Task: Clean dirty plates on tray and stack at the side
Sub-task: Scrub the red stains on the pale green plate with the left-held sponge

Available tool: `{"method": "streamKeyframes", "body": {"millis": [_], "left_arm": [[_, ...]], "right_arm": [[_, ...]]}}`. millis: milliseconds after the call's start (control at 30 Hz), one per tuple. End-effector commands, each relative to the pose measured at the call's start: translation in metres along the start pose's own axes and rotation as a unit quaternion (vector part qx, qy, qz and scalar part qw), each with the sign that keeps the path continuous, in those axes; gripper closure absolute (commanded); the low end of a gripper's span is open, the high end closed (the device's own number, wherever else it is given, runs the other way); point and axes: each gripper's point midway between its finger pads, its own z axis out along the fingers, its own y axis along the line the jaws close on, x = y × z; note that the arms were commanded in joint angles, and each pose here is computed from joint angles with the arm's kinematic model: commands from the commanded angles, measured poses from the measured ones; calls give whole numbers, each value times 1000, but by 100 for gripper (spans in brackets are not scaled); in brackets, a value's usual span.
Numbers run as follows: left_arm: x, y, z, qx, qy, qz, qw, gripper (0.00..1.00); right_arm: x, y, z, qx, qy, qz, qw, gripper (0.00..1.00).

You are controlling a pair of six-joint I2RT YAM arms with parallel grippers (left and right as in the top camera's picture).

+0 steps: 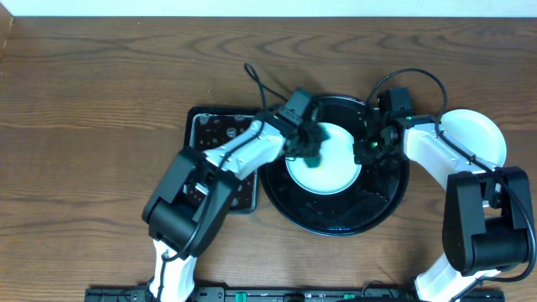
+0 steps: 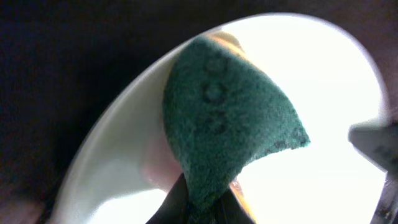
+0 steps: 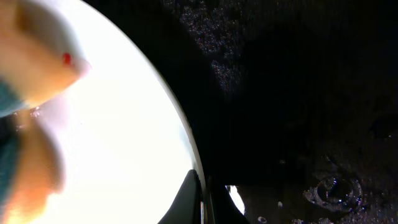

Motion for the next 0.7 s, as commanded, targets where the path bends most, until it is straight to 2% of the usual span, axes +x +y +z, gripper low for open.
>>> {"method": "streamKeyframes", "body": {"millis": [0,133,333,533,667], "left_arm": [[28,54,6,-77,62,-29,995,93],[24,40,-21,-61,68,10,996,92],[-11,2,-58,-19,-17,37,999,93],[-37,-29,-48,23,-79,29,996,92],[-40,-41,-31,35,-88,41,995,92]], "right_arm": [[27,-2,16,5,45,5,999,99],[27,-2,16,5,45,5,999,99],[26,-2,16,5,43,5,999,99],[26,-2,16,5,44,5,999,99],[26,-2,16,5,43,5,999,99]]}}
